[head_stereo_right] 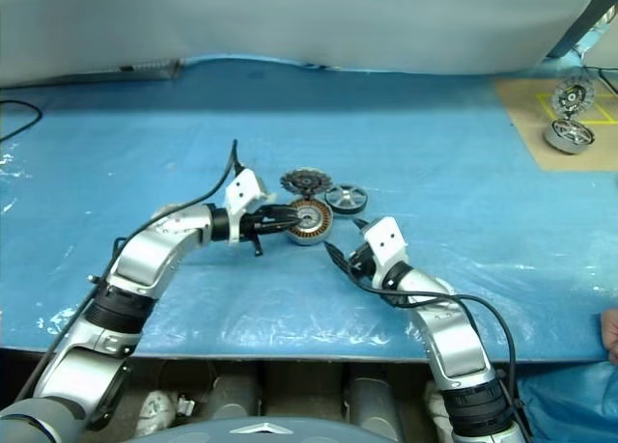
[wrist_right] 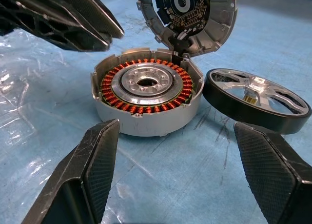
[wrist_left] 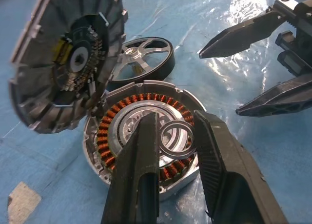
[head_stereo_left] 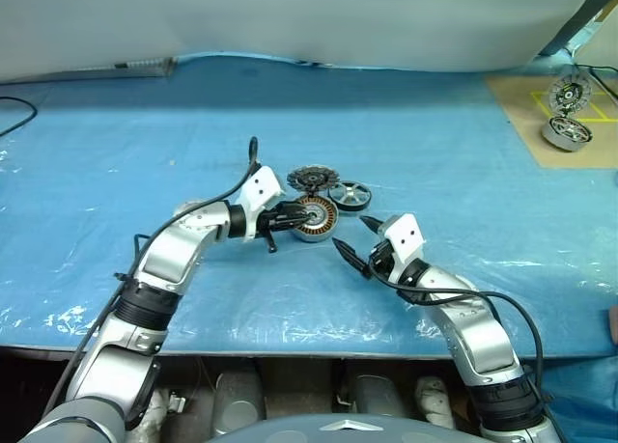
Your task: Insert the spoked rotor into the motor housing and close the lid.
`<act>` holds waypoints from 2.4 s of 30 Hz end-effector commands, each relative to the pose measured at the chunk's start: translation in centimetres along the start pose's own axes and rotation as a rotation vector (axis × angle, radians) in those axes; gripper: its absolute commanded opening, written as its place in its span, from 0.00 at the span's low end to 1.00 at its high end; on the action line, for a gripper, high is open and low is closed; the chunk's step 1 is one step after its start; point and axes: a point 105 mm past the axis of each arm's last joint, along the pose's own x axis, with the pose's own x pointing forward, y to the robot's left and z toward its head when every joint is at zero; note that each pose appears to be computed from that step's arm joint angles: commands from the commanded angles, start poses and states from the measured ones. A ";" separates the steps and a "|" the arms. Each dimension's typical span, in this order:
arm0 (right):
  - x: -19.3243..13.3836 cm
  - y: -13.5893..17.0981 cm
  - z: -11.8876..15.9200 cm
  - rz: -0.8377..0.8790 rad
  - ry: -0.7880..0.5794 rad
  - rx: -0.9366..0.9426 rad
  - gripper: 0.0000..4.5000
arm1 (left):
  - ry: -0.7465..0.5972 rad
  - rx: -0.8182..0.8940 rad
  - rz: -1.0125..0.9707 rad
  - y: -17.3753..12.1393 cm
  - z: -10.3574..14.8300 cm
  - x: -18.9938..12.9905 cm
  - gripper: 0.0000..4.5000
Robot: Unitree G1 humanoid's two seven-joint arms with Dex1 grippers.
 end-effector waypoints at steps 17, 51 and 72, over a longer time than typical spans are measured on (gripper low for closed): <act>0.3 0.0 1.2 -0.002 -0.036 -0.038 0.88 | 0.005 0.071 0.092 1.9 -0.5 3.1 0.15; 1.0 -0.5 2.6 0.004 -0.022 -0.007 0.51 | -0.180 -0.041 0.088 -0.3 0.2 -1.9 0.00; 3.3 1.7 6.2 0.149 0.098 -0.063 0.01 | -0.195 -0.089 0.306 -2.4 -5.0 -6.0 0.00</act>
